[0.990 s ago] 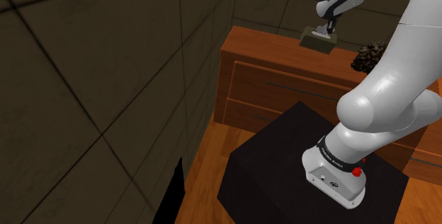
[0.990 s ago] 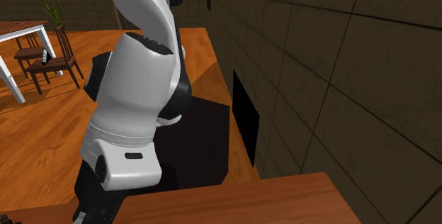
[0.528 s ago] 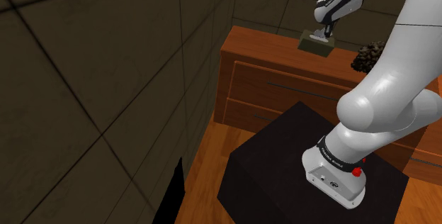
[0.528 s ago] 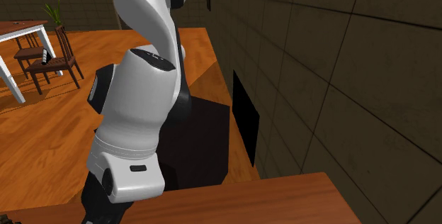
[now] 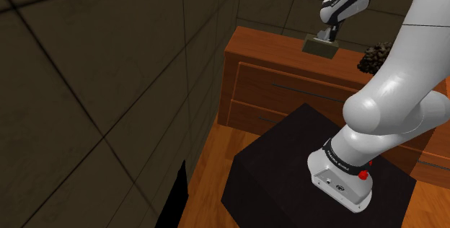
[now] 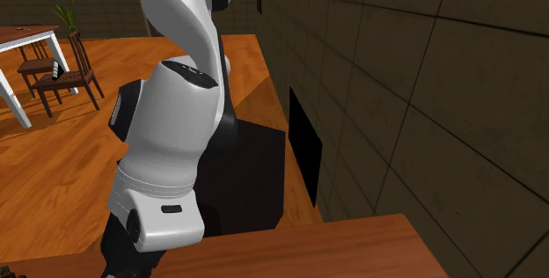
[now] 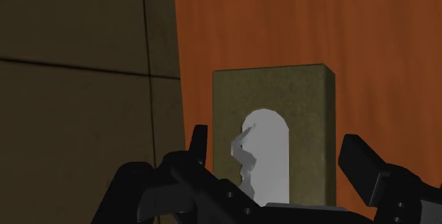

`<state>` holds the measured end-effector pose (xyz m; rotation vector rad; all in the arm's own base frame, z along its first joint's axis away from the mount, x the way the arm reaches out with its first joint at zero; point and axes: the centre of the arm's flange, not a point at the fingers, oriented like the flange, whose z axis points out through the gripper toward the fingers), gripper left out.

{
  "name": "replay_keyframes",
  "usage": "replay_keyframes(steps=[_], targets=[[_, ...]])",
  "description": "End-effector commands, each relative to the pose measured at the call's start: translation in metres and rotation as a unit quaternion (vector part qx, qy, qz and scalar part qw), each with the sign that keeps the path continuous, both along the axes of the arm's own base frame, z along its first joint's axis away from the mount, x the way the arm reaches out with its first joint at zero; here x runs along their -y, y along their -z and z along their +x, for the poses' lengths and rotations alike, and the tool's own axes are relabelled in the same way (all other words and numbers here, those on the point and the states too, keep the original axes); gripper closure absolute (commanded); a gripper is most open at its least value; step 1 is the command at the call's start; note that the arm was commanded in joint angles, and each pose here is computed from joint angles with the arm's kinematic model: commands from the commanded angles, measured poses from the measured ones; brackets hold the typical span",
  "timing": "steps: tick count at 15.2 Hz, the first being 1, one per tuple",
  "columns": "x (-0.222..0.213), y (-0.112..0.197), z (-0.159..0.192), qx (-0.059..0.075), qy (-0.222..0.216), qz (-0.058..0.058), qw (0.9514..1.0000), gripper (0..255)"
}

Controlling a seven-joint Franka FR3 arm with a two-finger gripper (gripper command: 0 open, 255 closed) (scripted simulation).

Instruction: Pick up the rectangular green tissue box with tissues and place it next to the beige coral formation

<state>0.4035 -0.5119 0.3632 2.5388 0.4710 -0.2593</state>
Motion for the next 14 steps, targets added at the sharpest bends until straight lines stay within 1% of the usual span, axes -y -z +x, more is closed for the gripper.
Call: replay_keyframes(steps=[1, 2, 6, 14], targets=[[0.000, 0.000, 0.000, 0.000, 0.000, 0.000, 1.0000, 0], [0.000, 0.000, 0.000, 0.000, 0.000, 0.000, 1.0000, 0], [-0.027, -0.042, 0.004, 0.000, 0.000, 0.000, 1.0000, 0], [-0.027, -0.042, 0.004, 0.000, 0.000, 0.000, 1.0000, 0]])
